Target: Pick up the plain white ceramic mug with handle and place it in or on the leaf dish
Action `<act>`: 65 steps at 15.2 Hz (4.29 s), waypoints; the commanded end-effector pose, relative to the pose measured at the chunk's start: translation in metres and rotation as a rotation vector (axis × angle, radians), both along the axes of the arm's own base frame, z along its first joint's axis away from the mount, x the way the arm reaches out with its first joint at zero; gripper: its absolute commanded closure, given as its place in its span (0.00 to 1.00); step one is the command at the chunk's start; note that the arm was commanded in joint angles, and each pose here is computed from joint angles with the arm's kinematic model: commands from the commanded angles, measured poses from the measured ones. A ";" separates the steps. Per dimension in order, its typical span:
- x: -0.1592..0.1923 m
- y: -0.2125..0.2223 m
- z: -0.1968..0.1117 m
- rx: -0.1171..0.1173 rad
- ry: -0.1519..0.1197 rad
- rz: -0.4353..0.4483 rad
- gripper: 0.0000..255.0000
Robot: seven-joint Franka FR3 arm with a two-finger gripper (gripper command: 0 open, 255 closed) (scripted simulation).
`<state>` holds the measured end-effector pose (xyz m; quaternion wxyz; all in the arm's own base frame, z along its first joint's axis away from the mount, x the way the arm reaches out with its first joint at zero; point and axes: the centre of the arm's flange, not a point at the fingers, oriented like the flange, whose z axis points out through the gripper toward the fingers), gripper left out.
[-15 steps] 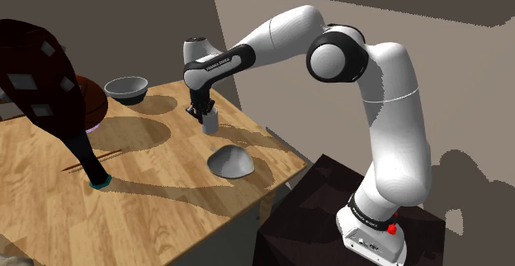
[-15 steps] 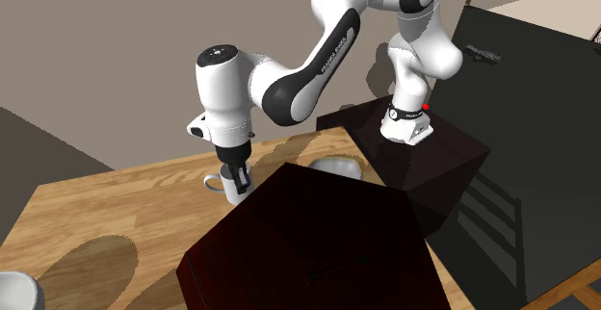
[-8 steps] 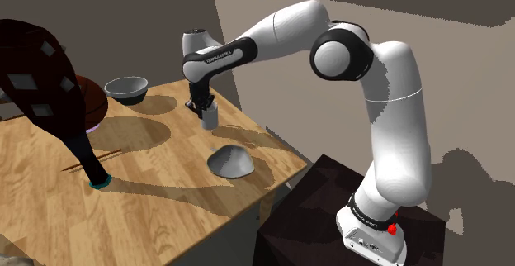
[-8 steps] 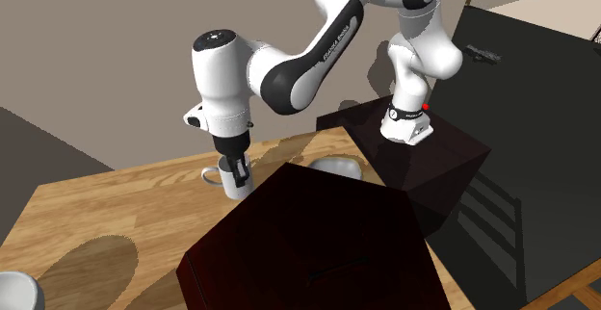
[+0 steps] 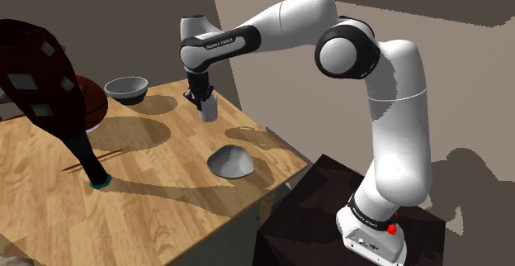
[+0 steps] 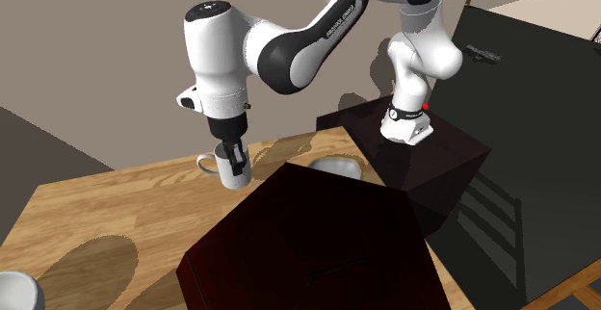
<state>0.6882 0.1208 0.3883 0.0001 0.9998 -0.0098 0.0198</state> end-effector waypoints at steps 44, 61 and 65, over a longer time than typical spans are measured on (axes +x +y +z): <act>-0.215 0.092 -0.012 0.000 0.000 0.000 1.00; -0.216 0.092 0.008 0.000 0.000 0.000 0.00; -0.217 0.092 0.032 0.000 0.000 0.000 0.00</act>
